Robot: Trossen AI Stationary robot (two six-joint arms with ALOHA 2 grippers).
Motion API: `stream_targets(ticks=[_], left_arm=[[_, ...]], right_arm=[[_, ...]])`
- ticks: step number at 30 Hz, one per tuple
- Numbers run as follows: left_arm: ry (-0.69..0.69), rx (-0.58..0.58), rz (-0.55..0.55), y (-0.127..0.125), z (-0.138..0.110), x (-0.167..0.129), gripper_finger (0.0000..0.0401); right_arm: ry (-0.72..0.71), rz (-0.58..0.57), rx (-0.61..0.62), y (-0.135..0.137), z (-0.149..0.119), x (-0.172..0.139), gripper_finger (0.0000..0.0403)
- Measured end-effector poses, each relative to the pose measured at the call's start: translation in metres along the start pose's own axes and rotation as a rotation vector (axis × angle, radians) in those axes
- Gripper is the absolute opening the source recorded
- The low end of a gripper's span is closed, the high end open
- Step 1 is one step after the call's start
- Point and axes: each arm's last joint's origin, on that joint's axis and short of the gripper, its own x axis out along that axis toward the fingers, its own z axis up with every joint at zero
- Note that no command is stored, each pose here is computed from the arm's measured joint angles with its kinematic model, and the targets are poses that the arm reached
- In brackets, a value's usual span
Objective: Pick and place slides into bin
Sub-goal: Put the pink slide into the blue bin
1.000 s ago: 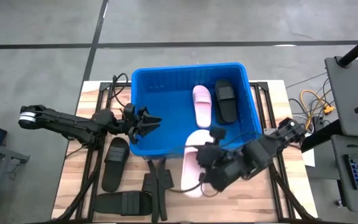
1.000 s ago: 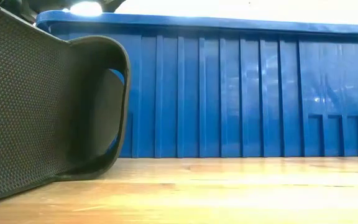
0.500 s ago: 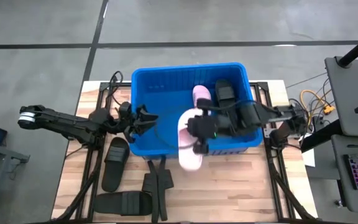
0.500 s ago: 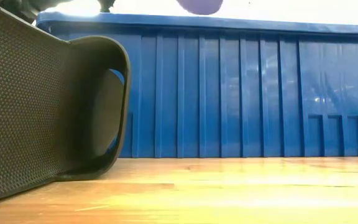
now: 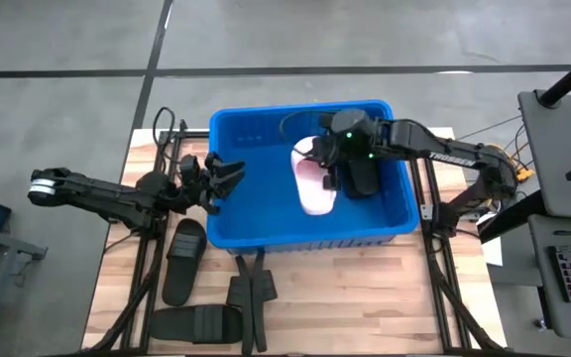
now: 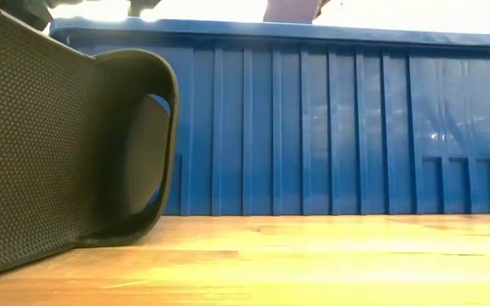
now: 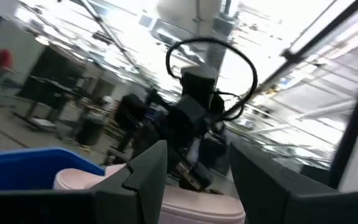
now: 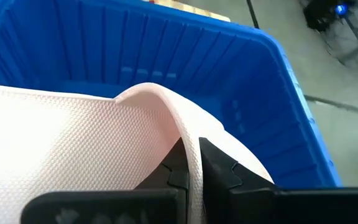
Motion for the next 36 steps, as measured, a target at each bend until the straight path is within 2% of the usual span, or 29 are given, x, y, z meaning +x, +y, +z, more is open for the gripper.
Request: stream_targets(ticks=[4, 8, 10, 13, 17, 22, 26, 36], left_arm=[[-0.022, 0.023, 0.067, 0.002, 0.0, 0.0, 0.016], [-0.054, 0.026, 0.162, 0.005, 0.001, -0.001, 0.016], [-0.065, 0.045, 0.198, 0.006, 0.001, -0.001, 0.016], [-0.062, 0.095, 0.205, 0.006, 0.001, -0.001, 0.016], [-0.065, 0.095, 0.205, 0.006, 0.001, -0.001, 0.016], [-0.059, 0.097, 0.209, 0.007, -0.001, 0.0, 0.016], [-0.057, 0.1, 0.228, 0.008, -0.003, 0.0, 0.016], [-0.053, 0.099, 0.23, 0.008, -0.005, 0.001, 0.016]], right_arm=[[0.005, -0.037, -0.036, -0.019, -0.038, 0.004, 0.0012], [0.049, -0.095, -0.088, -0.031, -0.079, 0.02, 0.0012], [0.026, -0.113, -0.132, -0.034, -0.094, 0.029, 0.0012], [-0.012, -0.124, -0.161, -0.037, -0.118, 0.043, 0.0012], [0.021, -0.156, -0.153, -0.041, -0.148, 0.053, 0.0012], [0.046, -0.188, -0.184, -0.046, -0.17, 0.059, 0.0012], [0.039, -0.206, -0.211, -0.05, -0.175, 0.067, 0.0012], [0.111, -0.151, -0.176, -0.051, -0.197, 0.093, 0.0012]])
